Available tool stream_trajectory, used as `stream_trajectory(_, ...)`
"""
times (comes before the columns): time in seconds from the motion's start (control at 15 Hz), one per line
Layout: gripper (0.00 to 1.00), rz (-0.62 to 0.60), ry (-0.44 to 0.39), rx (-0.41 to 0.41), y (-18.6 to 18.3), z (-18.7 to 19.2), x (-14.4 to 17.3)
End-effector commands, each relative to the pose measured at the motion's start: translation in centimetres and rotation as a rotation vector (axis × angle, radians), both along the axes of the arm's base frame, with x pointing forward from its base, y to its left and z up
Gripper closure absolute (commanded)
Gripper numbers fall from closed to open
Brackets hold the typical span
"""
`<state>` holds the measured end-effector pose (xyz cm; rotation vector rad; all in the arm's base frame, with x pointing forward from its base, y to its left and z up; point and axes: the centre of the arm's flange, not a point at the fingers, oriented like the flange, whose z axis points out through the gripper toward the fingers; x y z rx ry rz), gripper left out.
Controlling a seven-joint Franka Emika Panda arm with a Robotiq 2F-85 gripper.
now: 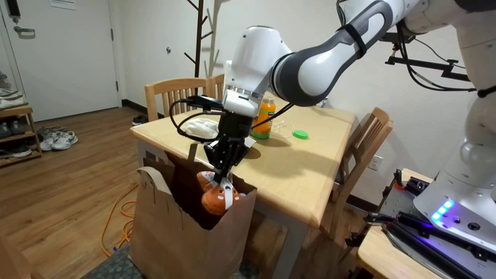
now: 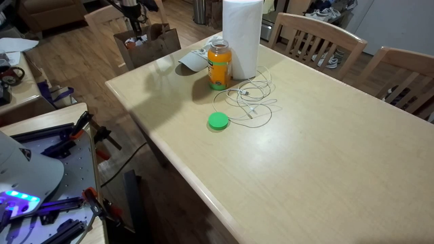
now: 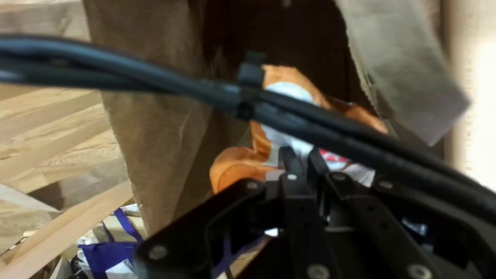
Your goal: Pick up the bear plush toy and put it in the paper bag
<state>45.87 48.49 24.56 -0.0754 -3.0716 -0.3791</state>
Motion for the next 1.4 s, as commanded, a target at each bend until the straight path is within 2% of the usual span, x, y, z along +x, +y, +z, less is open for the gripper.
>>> stream_trajectory(0.0, 0.6, -0.001, 0.05, -0.011, -1.4, 0.2, 1.5)
stream_trajectory(0.33, 0.27, -0.083, 0.046, 0.0, -1.7, 1.1, 2.8)
stream_trajectory(0.6, 0.02, -0.189, 0.024, 0.094, 0.5, 4.5, 3.9)
stream_trajectory(0.73, 0.0, -0.239, -0.013, 0.15, 2.1, 7.2, 4.4)
stream_trajectory(0.87, 0.0, -0.328, -0.087, 0.206, 3.3, 10.1, 5.0)
stream_trajectory(1.0, 0.0, -0.413, -0.153, 0.241, 2.9, 12.7, 6.0)
stream_trajectory(1.13, 0.0, -0.507, -0.205, 0.266, 0.6, 14.8, 6.8)
stream_trajectory(1.33, 0.0, -0.661, -0.267, 0.259, -5.6, 17.0, 8.3)
